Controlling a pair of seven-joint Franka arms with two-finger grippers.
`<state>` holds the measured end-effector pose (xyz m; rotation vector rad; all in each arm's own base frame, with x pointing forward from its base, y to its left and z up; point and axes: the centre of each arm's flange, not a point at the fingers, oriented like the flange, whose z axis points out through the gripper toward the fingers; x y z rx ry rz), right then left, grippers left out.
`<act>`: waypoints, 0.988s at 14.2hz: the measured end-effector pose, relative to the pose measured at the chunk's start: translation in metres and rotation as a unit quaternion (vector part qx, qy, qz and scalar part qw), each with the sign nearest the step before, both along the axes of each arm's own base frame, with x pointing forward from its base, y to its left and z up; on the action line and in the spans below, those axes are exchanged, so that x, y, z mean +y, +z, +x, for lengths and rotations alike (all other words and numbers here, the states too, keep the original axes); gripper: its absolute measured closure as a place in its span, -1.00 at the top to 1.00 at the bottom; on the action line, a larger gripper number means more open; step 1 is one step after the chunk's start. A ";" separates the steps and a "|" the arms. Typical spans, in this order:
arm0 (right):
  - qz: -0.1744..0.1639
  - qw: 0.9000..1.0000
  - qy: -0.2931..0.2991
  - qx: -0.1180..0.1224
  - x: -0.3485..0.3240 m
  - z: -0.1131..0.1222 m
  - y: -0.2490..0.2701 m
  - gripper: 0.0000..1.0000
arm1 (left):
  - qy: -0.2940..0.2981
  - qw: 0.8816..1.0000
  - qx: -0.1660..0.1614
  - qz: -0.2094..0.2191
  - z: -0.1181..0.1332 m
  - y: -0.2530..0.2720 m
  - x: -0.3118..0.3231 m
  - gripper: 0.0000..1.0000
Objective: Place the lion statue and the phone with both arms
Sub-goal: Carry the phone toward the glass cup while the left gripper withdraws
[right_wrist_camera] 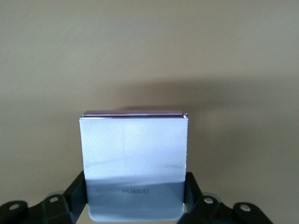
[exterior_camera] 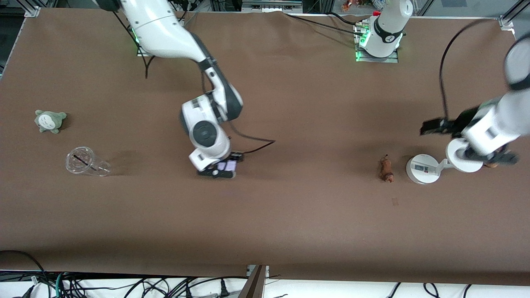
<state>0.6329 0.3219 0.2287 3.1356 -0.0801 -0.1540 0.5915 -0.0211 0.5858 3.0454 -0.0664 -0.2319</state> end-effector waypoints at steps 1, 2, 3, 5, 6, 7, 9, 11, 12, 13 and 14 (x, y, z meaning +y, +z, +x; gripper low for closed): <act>0.005 1.000 0.011 0.003 -0.037 0.017 0.009 0.69 | 0.003 1.000 -0.016 0.004 -0.023 0.037 0.001 1.00; 0.009 1.000 0.021 0.004 -0.072 0.031 0.015 0.69 | 0.010 0.999 -0.032 0.008 -0.045 0.065 0.006 1.00; 0.011 1.000 0.026 0.008 -0.102 0.040 0.017 0.69 | 0.018 0.999 -0.042 0.011 -0.061 0.080 0.013 1.00; 0.007 0.999 0.020 0.024 -0.155 0.051 0.017 0.69 | 0.038 0.998 -0.040 0.015 -0.073 0.073 0.031 1.00; 0.003 0.999 0.010 0.031 -0.178 0.054 0.016 0.69 | 0.048 0.998 -0.036 0.015 -0.070 0.055 0.040 1.00; 0.000 0.999 0.000 0.036 -0.202 0.056 0.014 0.69 | 0.055 0.998 -0.032 0.015 -0.065 0.030 0.047 1.00; -0.003 0.998 -0.027 0.048 -0.248 0.056 0.004 0.69 | 0.059 0.998 -0.030 0.016 -0.060 -0.013 0.049 1.00; -0.005 0.997 -0.049 0.066 -0.285 0.050 -0.013 0.69 | 0.059 0.997 -0.038 0.017 -0.058 -0.028 0.047 1.00; -0.010 0.996 -0.053 0.072 -0.295 0.047 -0.020 0.69 | 0.058 0.997 -0.045 0.017 -0.057 -0.027 0.046 1.00; -0.018 0.996 -0.050 0.075 -0.299 0.045 -0.023 0.69 | 0.058 0.997 -0.053 0.017 -0.056 -0.022 0.045 1.00; -0.027 0.996 -0.042 0.076 -0.299 0.044 -0.024 0.69 | 0.056 0.996 -0.061 0.018 -0.057 -0.015 0.043 1.00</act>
